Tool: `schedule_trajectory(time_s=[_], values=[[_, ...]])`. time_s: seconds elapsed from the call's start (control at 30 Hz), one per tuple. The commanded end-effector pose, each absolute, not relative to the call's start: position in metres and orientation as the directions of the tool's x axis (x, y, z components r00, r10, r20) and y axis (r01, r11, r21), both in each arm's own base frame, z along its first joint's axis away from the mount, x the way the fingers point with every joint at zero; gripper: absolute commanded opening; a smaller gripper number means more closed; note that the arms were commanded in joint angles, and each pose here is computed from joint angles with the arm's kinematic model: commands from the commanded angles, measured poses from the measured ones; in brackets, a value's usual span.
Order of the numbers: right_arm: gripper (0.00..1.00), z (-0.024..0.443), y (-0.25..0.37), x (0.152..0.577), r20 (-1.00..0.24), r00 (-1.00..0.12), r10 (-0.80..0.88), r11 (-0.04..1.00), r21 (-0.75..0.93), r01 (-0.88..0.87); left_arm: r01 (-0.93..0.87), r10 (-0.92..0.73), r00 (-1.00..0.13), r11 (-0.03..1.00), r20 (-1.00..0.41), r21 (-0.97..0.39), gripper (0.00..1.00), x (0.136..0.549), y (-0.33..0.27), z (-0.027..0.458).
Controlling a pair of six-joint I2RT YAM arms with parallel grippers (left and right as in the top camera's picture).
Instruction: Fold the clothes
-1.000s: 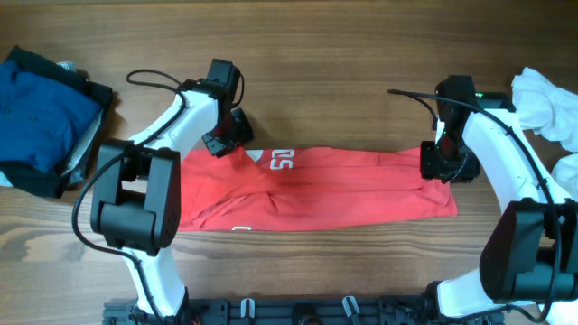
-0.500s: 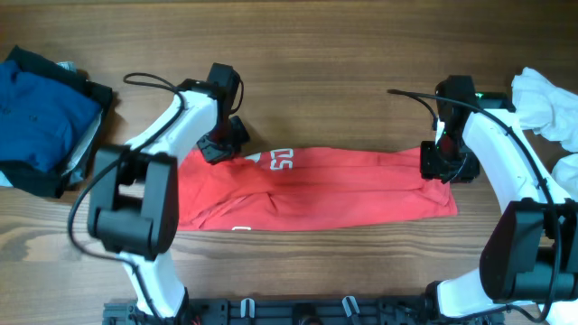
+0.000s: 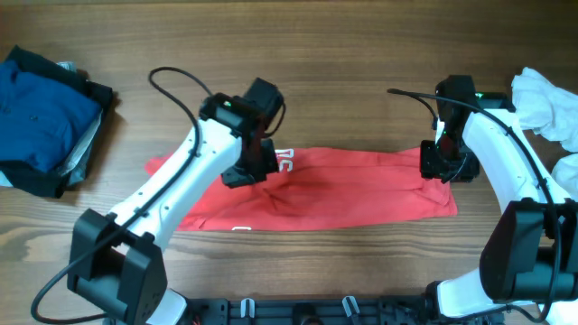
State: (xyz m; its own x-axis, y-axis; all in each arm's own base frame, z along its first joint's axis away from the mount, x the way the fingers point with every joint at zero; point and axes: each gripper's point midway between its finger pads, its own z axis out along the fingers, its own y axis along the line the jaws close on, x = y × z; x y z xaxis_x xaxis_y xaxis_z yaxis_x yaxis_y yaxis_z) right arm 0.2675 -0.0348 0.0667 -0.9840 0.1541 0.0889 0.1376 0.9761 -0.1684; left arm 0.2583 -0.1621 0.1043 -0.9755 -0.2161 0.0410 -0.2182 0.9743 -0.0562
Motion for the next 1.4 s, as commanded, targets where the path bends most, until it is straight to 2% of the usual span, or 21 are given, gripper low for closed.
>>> schedule_trajectory(time_s=[0.0,0.37,0.53,0.57,0.6,0.63,0.97,1.13,1.2,1.23,1.27,1.37], values=[[0.46,0.063,-0.034,0.267,0.101,-0.98,0.169,0.975,-0.162,0.152,-0.223,-0.222,-0.974,0.973,0.038,-0.05,0.04,0.256,-0.166,0.104],[0.46,0.063,-0.034,0.267,0.102,-0.98,0.169,0.975,-0.162,0.151,-0.193,-0.199,-0.979,0.974,-0.038,-0.123,0.04,0.284,-0.193,0.09],[0.46,0.063,-0.034,0.266,0.102,-0.98,0.169,0.975,-0.162,0.151,-0.151,-0.153,-0.988,0.983,-0.016,-0.102,0.09,0.281,-0.209,0.07],[0.46,0.063,-0.034,0.267,0.102,-0.98,0.169,0.975,-0.162,0.151,-0.147,-0.148,-0.989,0.984,-0.011,-0.097,0.16,0.279,-0.21,0.067],[0.46,0.063,-0.034,0.267,0.102,-0.98,0.169,0.975,-0.162,0.152,-0.146,-0.147,-0.989,0.985,-0.011,-0.096,0.27,0.279,-0.21,0.067],[0.46,0.063,-0.034,0.267,0.101,-0.98,0.169,0.975,-0.162,0.151,-0.146,-0.147,-0.989,0.985,-0.01,-0.097,0.32,0.279,-0.21,0.067],[0.46,0.062,-0.031,0.266,0.106,-0.98,0.168,0.978,-0.141,0.153,-0.124,-0.133,-0.989,0.984,-0.064,-0.127,0.37,0.247,-0.189,0.134],[0.49,0.062,-0.03,0.266,0.108,-0.98,0.168,0.978,-0.139,0.153,-0.128,-0.142,-0.972,0.988,-0.189,-0.088,0.38,0.243,-0.162,0.167],[0.5,0.062,-0.03,0.267,0.105,-0.98,0.168,0.979,-0.135,0.154,-0.148,-0.154,-0.951,0.988,-0.267,-0.042,0.46,0.248,-0.144,0.179],[0.51,0.062,-0.027,0.268,0.103,-0.98,0.167,0.981,-0.121,0.154,-0.187,-0.181,-0.928,0.982,-0.325,-0.014,0.57,0.254,-0.126,0.188],[0.51,0.062,-0.026,0.268,0.105,-0.981,0.165,0.982,-0.112,0.153,-0.227,-0.214,-0.913,0.974,-0.349,-0.004,0.63,0.26,-0.113,0.192],[0.51,0.061,-0.021,0.267,0.106,-0.974,0.2,0.977,-0.091,0.191,-0.343,-0.324,-0.885,0.939,-0.333,-0.004,0.67,0.277,-0.071,0.189]])
